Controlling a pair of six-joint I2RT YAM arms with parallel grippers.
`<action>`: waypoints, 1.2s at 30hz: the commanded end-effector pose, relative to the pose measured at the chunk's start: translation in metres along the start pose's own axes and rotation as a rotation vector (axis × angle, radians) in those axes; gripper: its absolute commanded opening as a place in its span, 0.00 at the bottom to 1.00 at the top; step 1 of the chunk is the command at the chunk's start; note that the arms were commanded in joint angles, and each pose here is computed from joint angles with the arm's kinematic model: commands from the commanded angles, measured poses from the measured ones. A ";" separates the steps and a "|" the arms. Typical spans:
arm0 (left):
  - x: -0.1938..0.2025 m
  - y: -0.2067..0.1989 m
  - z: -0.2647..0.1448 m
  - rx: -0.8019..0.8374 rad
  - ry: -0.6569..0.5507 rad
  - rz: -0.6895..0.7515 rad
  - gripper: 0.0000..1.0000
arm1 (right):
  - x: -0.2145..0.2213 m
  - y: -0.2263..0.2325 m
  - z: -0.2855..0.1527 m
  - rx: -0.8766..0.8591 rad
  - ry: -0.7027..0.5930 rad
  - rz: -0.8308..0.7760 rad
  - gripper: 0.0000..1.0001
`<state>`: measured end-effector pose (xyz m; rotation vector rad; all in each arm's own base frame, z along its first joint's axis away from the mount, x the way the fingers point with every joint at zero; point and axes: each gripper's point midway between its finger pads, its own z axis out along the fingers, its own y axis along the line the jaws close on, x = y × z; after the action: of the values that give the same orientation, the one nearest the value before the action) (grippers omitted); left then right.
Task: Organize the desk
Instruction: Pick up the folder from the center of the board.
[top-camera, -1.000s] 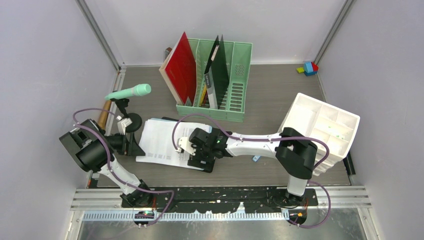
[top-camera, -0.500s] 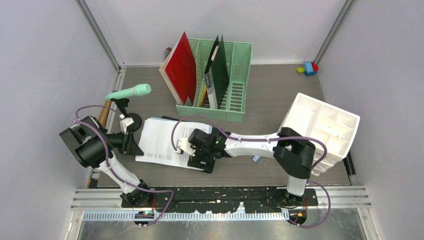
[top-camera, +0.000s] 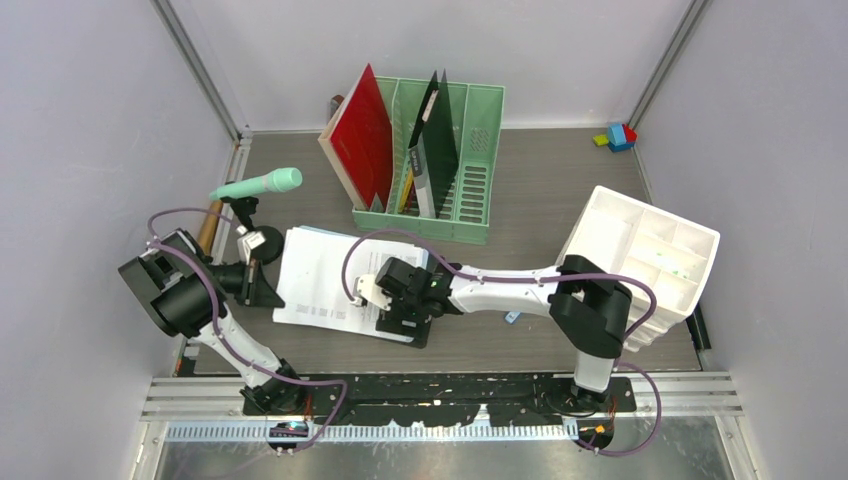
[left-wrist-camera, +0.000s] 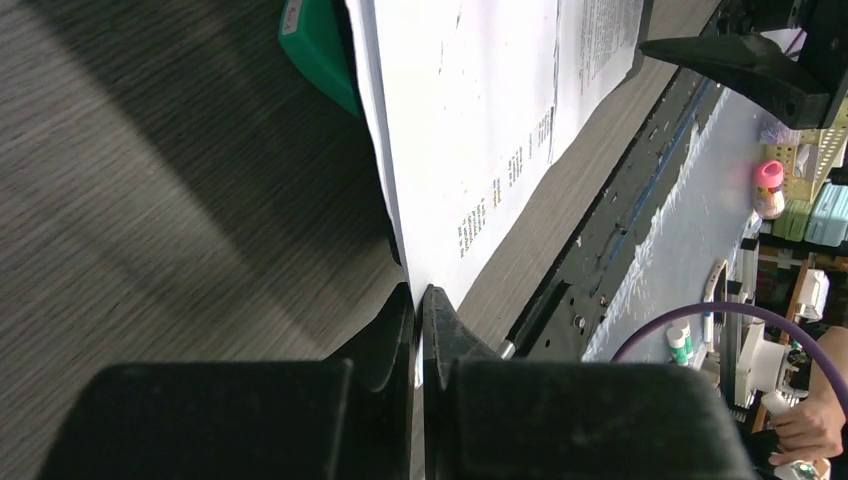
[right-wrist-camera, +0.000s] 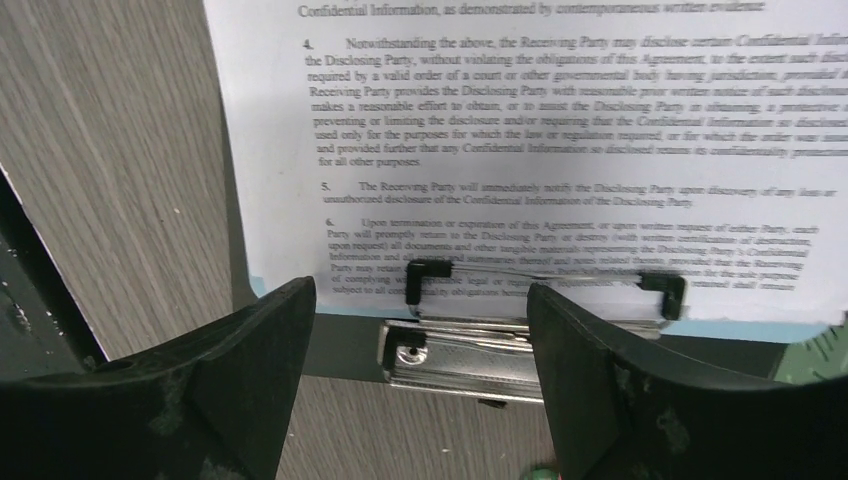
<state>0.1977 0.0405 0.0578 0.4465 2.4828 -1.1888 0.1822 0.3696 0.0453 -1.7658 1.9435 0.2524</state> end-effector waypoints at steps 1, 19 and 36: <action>-0.014 -0.013 -0.014 -0.028 -0.030 0.048 0.00 | -0.042 -0.029 -0.044 0.133 -0.130 0.009 0.84; -0.022 -0.061 -0.037 -0.197 -0.074 0.293 0.00 | -0.035 -0.117 -0.152 0.213 -0.310 0.360 0.91; -0.028 -0.104 -0.031 -0.248 -0.149 0.661 0.00 | -0.015 -0.110 -0.141 0.029 -0.374 0.373 0.91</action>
<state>0.1707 0.0101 0.1480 0.8545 2.2047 -0.6603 0.2614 0.2953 0.1768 -1.1930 2.0446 0.5350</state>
